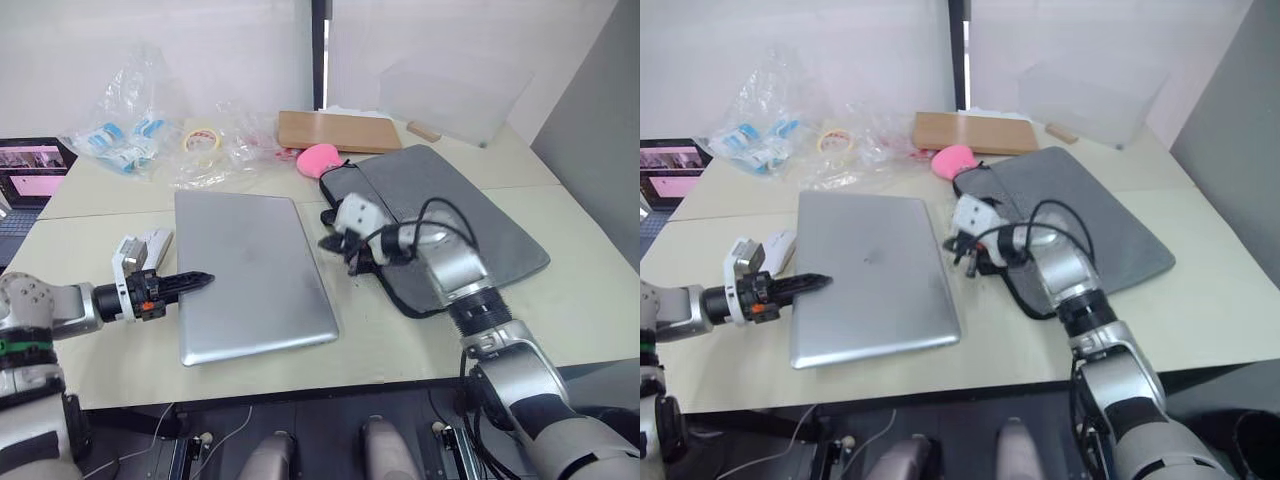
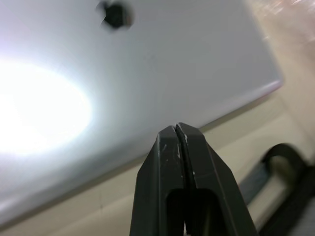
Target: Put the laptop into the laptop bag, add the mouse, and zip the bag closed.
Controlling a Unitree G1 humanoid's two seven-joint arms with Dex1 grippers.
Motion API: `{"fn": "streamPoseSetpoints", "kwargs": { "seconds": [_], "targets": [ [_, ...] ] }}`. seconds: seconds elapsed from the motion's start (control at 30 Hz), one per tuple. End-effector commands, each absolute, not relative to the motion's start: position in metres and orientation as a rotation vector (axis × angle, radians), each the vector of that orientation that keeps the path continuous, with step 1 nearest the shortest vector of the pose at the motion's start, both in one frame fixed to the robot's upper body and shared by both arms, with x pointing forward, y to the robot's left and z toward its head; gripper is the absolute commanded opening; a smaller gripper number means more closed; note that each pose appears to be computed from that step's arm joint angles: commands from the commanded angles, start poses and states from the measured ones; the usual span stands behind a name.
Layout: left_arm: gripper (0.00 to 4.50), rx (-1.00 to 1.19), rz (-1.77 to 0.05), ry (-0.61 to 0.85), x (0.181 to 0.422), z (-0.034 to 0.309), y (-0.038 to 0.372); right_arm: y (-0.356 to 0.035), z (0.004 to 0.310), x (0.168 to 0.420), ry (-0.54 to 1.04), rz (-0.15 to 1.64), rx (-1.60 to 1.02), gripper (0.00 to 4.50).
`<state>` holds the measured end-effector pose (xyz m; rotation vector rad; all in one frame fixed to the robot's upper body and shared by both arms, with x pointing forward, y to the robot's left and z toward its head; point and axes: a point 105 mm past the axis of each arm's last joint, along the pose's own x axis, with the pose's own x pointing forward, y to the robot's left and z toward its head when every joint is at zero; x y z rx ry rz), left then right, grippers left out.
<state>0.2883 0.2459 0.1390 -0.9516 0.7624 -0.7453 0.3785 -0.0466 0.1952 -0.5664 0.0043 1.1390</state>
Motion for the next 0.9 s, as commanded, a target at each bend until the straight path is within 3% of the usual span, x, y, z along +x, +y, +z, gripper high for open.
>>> {"fn": "streamPoseSetpoints", "kwargs": {
  "seconds": [0.03,0.17,0.3,0.37,0.43,0.53,0.63,0.9],
  "targets": [
    [0.32,-0.893,-0.851,0.614,0.277,0.165,0.234,-0.079,0.227,0.376,-0.029,1.029,-0.542,0.85],
    [0.32,-0.879,-0.804,0.392,0.273,0.174,0.23,-0.107,0.221,0.375,0.042,0.945,-0.585,2.21],
    [0.32,-0.911,-0.866,0.465,0.253,0.161,0.217,-0.121,0.213,0.379,0.086,0.862,-0.614,3.49],
    [0.32,-0.955,-0.832,0.449,0.255,0.158,0.221,-0.114,0.206,0.38,0.109,0.852,-0.572,4.18],
    [0.32,-0.989,-0.801,0.44,0.256,0.156,0.226,-0.106,0.199,0.379,0.135,0.846,-0.52,4.18],
    [0.32,-1.032,-0.806,0.44,0.257,0.156,0.226,-0.113,0.188,0.39,0.185,0.672,-0.586,4.18],
    [0.32,-1.074,-0.811,0.447,0.257,0.157,0.223,-0.105,0.177,0.389,0.231,0.719,-0.54,4.18],
    [0.32,-1.112,-0.781,0.476,0.253,0.158,0.217,-0.114,0.159,0.401,0.303,0.641,-0.54,4.18]
  ]
}}
